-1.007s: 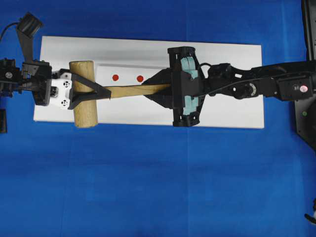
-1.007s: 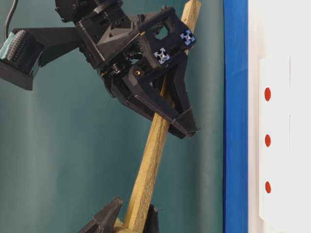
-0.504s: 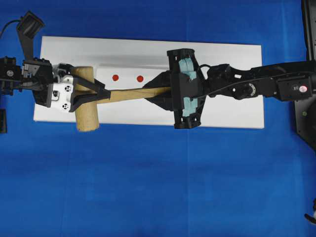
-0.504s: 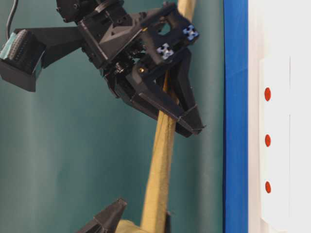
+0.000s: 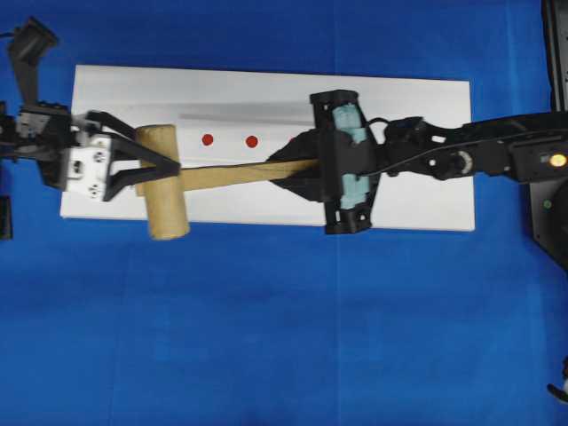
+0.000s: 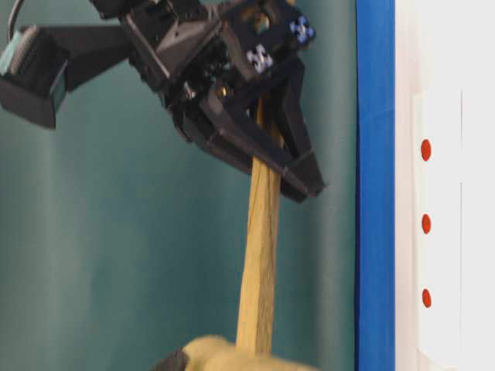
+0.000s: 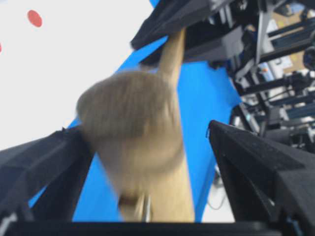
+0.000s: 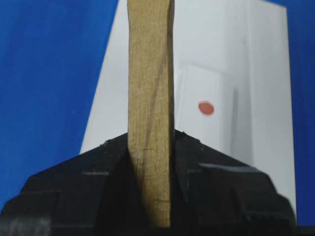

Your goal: Hit the mark with a hammer.

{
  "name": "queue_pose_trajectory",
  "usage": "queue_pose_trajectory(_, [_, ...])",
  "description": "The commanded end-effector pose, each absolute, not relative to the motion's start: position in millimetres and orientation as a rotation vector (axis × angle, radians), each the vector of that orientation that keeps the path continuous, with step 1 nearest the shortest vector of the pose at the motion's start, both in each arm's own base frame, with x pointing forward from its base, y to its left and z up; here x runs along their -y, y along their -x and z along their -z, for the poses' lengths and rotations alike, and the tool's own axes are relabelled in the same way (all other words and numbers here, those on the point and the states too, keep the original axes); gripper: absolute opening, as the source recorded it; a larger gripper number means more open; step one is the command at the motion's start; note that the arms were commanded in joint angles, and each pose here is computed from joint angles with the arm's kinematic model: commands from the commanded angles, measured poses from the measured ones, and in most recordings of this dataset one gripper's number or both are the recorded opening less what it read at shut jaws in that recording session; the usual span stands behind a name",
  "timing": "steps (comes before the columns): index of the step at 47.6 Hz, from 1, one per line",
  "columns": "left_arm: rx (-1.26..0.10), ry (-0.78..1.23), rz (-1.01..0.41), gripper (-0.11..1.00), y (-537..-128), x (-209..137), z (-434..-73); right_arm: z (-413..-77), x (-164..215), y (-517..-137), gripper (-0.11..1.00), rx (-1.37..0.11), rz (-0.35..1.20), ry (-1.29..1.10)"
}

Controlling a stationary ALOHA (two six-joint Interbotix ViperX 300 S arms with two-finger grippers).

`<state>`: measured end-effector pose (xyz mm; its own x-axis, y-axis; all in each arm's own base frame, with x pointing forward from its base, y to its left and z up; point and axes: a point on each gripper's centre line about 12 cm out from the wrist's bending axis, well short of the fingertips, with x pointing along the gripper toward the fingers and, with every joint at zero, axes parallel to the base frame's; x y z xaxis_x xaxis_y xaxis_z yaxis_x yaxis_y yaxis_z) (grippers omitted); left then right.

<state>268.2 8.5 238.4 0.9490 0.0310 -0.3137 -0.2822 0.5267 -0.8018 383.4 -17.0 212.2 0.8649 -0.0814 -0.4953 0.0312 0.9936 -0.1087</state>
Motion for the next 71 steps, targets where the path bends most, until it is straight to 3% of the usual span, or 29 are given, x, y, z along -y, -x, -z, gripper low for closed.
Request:
queue_pose_trajectory(1, [-0.251, 1.005, -0.179, 0.89, -260.0, -8.6, -246.8, -232.0, 19.3, -376.3, 0.06, -0.468, 0.076, 0.083])
queue_pose_trajectory(17, [-0.297, 1.002, -0.201, 0.89, -223.5, -7.2, -247.8, -230.2, 18.9, -358.3, 0.06, -0.474, 0.087, 0.048])
queue_pose_trajectory(33, [-0.279, 0.928, -0.186, 0.89, -217.3, -8.7, -252.8, -228.7, 14.2, -361.6, 0.06, -0.483, 0.087, -0.045])
queue_pose_trajectory(52, [-0.317, 0.507, -0.180, 0.85, -220.3, -21.4, -246.4, -213.1, -62.5, -365.2, 0.06, -0.512, -0.007, -0.214])
queue_pose_trajectory(71, [-0.313, 0.391, -0.190, 0.83, -218.5, -28.3, -247.0, -193.1, -108.4, -367.1, 0.06, -0.528, 0.027, -0.274])
